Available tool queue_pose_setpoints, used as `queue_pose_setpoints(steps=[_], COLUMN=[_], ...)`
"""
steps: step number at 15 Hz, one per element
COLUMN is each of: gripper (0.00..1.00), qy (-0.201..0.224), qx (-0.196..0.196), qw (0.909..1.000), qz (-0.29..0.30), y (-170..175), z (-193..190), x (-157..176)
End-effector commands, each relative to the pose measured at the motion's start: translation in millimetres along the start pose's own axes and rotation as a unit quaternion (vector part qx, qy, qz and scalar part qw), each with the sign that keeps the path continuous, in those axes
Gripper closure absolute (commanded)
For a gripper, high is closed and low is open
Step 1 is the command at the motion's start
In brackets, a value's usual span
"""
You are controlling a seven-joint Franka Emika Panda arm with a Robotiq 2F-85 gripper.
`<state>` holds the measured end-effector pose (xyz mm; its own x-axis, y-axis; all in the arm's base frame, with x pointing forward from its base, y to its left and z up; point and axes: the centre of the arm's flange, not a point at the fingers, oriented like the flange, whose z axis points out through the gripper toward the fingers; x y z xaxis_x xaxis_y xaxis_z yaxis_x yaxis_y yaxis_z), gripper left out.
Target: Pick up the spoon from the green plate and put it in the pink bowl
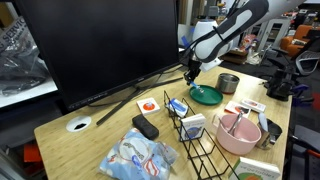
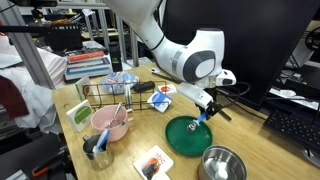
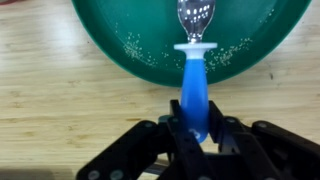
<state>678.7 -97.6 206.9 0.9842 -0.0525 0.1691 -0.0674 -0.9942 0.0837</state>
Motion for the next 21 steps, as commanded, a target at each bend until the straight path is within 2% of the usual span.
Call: queue_pose_setpoints(steps=[1,6,14,16,21], gripper=[0.79,0.83,0.84,0.93,0.93], qy=[0.018,0.037,0.107,0.118,0.103], qx=[0.011,0.045,0.063,0.072,0.103], qw=[0.9998,0.9983,0.9918,0.9894,0.9873], qz=[0.004,0.01,-0.03,-0.045,-0.064], y=[4,-3,-39,-52,-89], z=[-32,-70,-135,-148,-154], x=[-14,-33,-98,-116,-154])
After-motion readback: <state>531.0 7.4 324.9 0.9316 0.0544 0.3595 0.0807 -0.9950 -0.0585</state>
